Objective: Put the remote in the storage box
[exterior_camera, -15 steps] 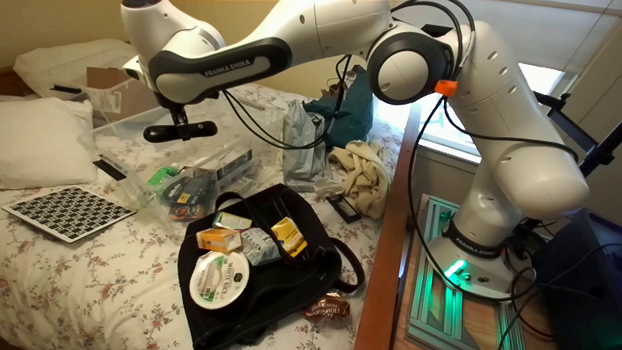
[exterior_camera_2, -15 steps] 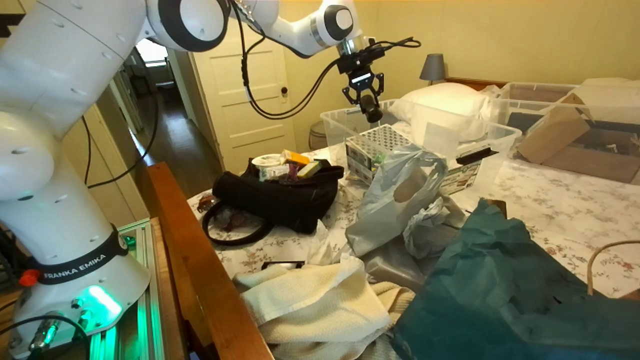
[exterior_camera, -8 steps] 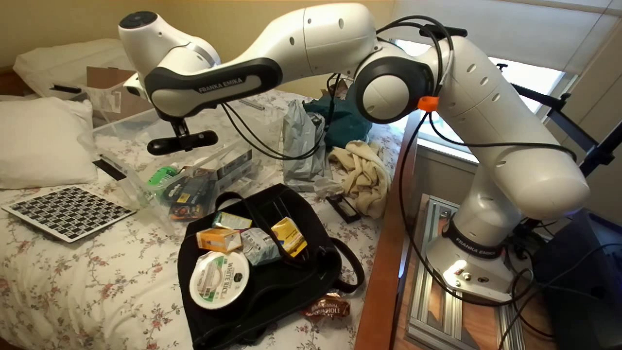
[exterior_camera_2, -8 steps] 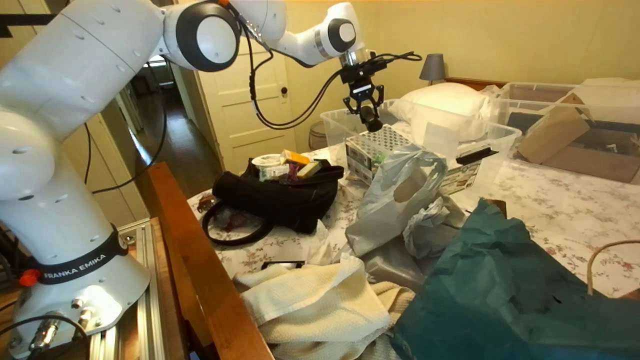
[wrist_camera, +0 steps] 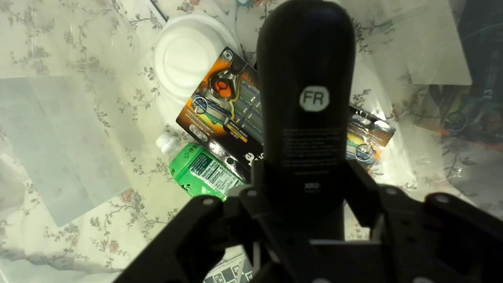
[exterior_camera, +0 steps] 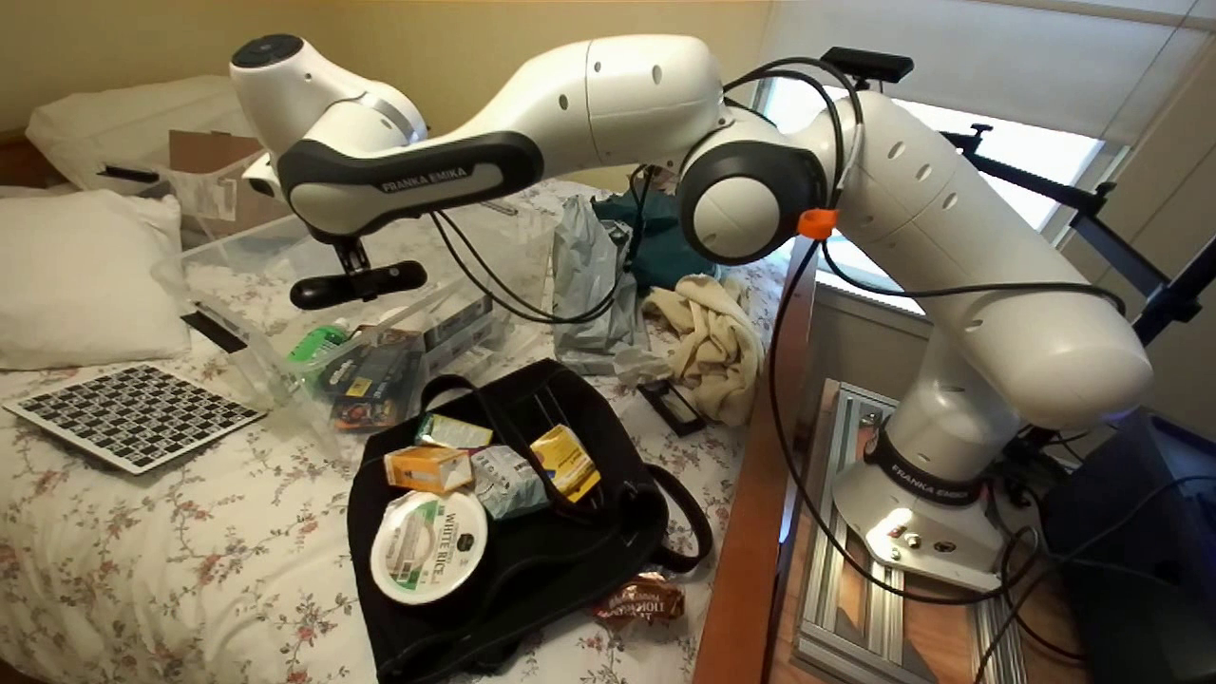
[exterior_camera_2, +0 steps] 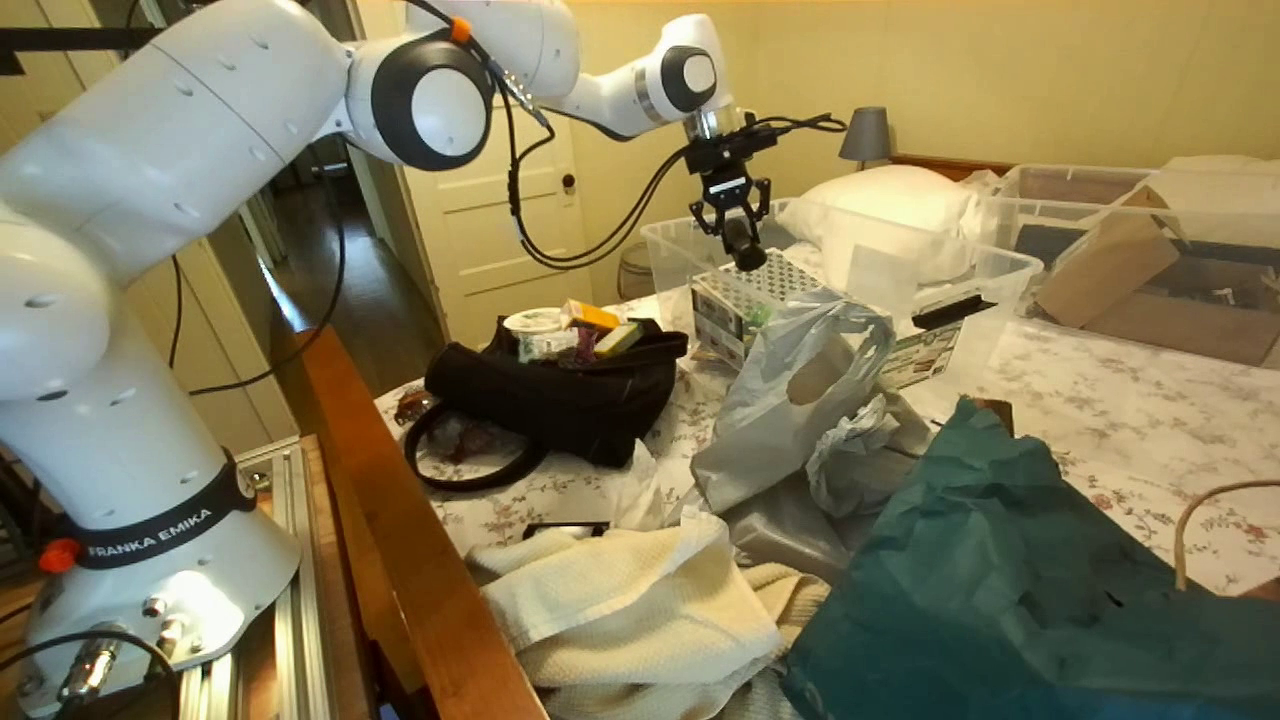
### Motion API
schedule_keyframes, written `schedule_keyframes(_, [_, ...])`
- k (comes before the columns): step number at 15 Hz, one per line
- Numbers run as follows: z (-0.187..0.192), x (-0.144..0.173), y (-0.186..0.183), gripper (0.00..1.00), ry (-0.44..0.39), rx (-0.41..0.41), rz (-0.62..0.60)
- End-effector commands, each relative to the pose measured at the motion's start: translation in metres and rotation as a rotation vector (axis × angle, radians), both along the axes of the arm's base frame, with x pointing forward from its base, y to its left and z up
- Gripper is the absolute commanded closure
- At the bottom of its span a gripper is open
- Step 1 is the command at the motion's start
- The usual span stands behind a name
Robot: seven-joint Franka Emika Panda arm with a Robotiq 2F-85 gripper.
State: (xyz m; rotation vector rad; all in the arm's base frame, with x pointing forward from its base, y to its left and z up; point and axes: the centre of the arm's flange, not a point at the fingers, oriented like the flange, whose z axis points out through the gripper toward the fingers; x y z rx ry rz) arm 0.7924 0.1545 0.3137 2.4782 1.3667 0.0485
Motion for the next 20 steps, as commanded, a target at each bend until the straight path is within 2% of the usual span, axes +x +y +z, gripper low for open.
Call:
schedule_keyframes(1, [0.009,0.028,0.005,0.22,0.006,0.02,-0.004])
schedule_keyframes(4, [0.017,0.027,-0.001,0.02,-0.013,0.034,-0.023])
schedule_keyframes(5, [0.02,0.027,-0.003,0.0,-0.02,0.042,-0.025])
schedule_keyframes(9, [0.038,0.02,-0.01,0.0,-0.034,0.07,-0.076])
schedule_keyframes(16, [0.073,-0.012,-0.019,0.0,0.063,0.159,-0.339])
schedule_keyframes(17, [0.058,-0.008,-0.02,0.0,0.036,0.118,-0.265])
schedule_keyframes(20, [0.069,-0.013,-0.021,0.0,0.047,0.129,-0.312])
